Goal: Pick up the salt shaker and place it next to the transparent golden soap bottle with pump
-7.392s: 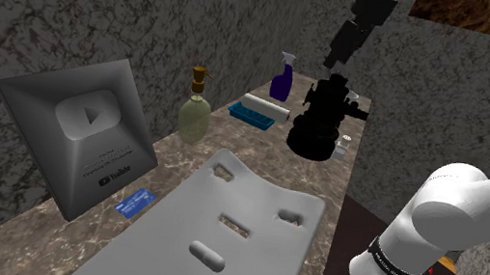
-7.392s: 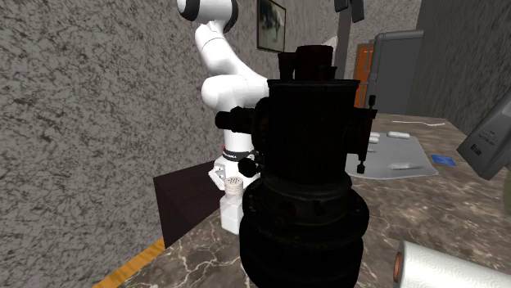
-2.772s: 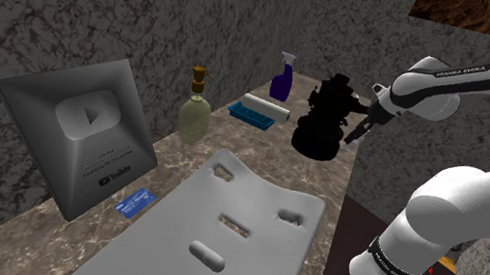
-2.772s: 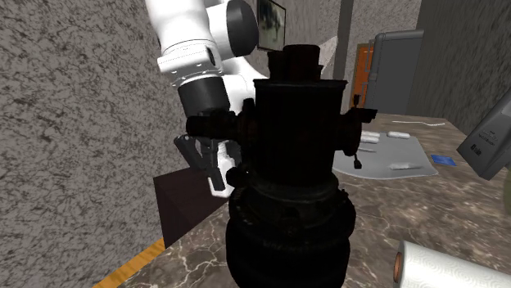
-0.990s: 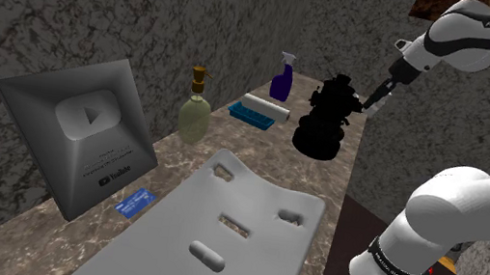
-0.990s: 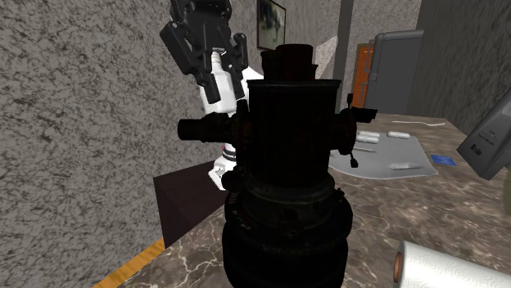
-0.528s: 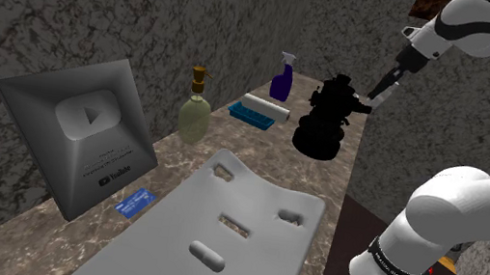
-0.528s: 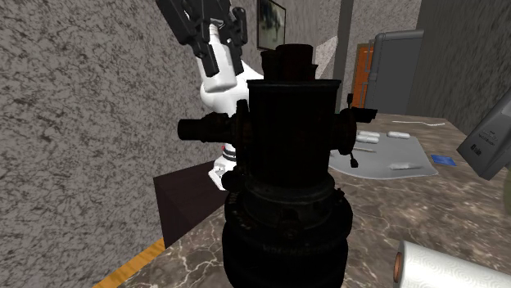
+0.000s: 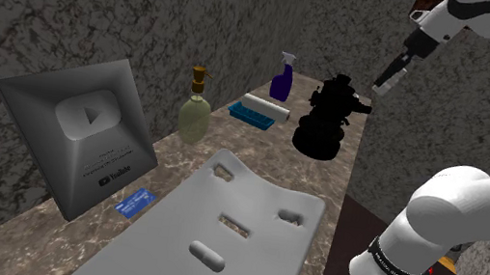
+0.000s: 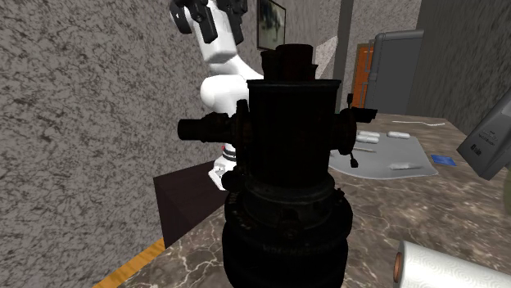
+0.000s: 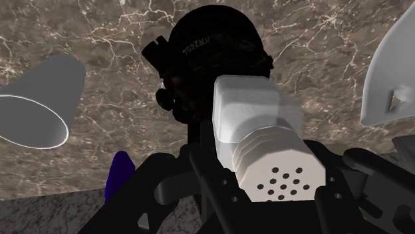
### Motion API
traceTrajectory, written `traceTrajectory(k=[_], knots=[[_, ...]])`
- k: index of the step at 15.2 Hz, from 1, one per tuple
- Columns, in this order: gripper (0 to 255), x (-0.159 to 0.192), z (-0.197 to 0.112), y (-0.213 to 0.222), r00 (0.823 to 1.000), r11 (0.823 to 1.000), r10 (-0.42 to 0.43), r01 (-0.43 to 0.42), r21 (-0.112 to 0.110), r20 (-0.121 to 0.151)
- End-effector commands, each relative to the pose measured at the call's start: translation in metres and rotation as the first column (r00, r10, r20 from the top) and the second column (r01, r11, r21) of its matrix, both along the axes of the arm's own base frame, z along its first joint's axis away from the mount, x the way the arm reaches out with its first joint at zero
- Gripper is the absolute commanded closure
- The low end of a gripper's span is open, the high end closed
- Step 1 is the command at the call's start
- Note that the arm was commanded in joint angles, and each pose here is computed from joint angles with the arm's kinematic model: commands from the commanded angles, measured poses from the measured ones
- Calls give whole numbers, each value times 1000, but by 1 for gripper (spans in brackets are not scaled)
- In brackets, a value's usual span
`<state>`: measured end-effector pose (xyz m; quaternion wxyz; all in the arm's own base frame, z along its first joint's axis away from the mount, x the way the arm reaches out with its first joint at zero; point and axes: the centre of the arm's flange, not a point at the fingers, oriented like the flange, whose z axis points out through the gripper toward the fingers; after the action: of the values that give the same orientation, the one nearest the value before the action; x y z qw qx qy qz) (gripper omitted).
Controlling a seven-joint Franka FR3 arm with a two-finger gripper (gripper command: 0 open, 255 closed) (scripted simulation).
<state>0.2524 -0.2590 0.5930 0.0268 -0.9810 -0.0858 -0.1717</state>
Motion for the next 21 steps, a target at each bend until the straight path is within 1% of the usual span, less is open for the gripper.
traceTrajectory(k=[1,8,21], knots=[[255,1,10,0,1000,1000,0,0,0,0],[255,1,46,0,1000,1000,0,0,0,0],[255,147,46,90,1000,1000,0,0,0,0]])
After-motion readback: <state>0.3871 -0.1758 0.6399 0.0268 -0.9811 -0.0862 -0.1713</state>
